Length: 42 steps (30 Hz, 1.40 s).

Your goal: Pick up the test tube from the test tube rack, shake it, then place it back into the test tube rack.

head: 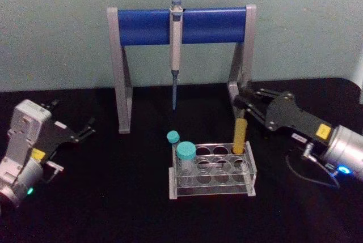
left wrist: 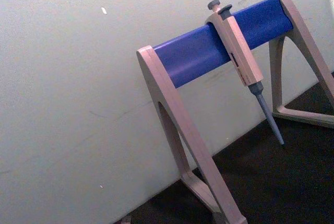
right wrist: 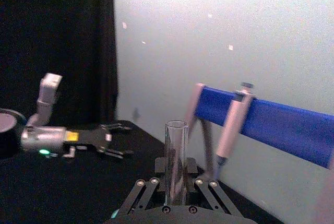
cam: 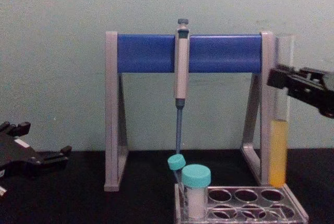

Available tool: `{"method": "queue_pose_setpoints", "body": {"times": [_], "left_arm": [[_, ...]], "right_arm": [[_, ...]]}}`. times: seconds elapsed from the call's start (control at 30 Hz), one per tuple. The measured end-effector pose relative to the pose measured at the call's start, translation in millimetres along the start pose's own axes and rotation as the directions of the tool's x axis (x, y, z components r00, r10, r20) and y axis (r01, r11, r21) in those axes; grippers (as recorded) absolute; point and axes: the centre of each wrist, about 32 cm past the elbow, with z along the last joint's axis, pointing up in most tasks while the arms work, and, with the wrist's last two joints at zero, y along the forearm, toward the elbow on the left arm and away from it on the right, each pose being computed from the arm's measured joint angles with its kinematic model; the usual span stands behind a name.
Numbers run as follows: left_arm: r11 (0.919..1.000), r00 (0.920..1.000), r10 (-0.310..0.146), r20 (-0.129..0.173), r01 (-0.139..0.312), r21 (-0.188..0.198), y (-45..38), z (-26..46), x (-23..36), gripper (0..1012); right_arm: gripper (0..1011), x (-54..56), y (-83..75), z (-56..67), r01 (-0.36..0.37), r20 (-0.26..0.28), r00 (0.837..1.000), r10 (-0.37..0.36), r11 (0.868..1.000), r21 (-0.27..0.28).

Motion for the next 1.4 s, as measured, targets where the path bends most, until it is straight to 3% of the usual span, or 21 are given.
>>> {"method": "queue_pose_setpoints", "body": {"times": [0.3,0.57,1.0,1.13,1.4], "left_arm": [[1.0,1.0,0.0,0.0,0.0,0.0,0.0,0.0,0.0,1001],[1.0,1.0,0.0,0.0,0.0,0.0,0.0,-0.1,0.0,1001],[1.0,1.0,0.0,0.0,0.0,0.0,0.0,0.0,0.0,1001],[1.0,1.0,0.0,0.0,0.0,0.0,0.0,0.0,0.0,1001],[1.0,1.0,0.0,0.0,0.0,0.0,0.0,0.0,0.0,1001]], "right_arm": [[220,2.7,-9.2,2.2,0.103,0.047,0.994,-0.102,0.995,-0.014],[221,11.1,6.3,-0.7,0.153,0.074,0.985,-0.153,0.988,0.008],[221,13.6,32.1,-11.9,0.058,0.013,0.998,-0.059,0.997,0.055],[221,12.4,31.5,-14.2,0.009,-0.01,1.0,-0.008,0.998,0.067],[221,8.3,20.0,-18.2,-0.006,-0.028,1.0,0.007,0.998,0.058]]}}
